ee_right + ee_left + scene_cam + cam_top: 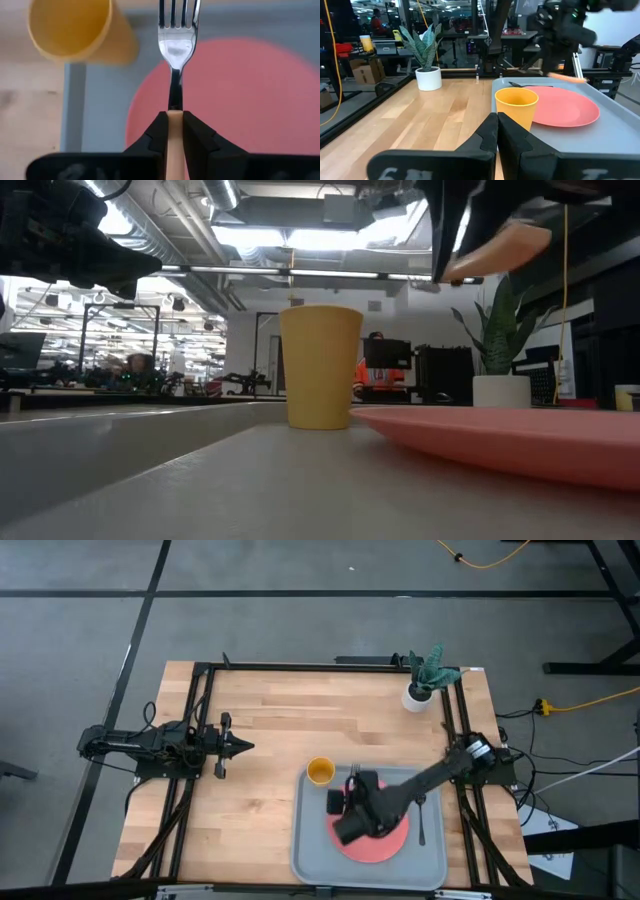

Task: Pick and place plate/cup/fork/spoon on tray
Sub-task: Put the orange fork on the light blue tray

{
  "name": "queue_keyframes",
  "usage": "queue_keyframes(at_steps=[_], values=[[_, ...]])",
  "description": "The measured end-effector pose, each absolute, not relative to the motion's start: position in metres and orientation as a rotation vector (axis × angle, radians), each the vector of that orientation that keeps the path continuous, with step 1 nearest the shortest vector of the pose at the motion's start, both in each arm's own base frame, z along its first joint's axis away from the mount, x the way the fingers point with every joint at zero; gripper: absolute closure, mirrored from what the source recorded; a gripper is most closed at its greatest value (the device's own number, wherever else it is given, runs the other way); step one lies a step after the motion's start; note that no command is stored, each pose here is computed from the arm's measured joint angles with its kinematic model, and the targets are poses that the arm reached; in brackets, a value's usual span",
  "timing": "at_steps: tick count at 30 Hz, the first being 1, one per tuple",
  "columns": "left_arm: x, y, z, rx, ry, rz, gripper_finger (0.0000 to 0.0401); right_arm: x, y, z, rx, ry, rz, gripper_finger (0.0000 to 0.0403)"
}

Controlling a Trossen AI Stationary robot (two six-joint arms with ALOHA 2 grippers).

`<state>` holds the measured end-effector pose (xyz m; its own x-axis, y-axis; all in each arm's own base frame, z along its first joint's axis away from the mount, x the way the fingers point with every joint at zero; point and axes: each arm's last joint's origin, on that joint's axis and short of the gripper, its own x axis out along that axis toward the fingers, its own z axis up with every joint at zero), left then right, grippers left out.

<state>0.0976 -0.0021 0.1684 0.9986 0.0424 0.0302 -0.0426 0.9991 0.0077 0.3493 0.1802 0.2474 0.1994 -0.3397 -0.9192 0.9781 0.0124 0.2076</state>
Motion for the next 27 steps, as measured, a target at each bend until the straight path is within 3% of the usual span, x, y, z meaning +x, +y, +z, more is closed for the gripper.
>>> queue_keyframes(at_steps=[11,27], values=[[0.098,-0.002,0.168,0.008,-0.03,0.043,0.0401,0.37,0.227,0.203,1.265,0.772,-1.094,0.0365],[0.098,-0.002,0.168,0.008,-0.03,0.043,0.0401,0.419,0.222,0.159,1.36,0.739,-0.915,0.0365]])
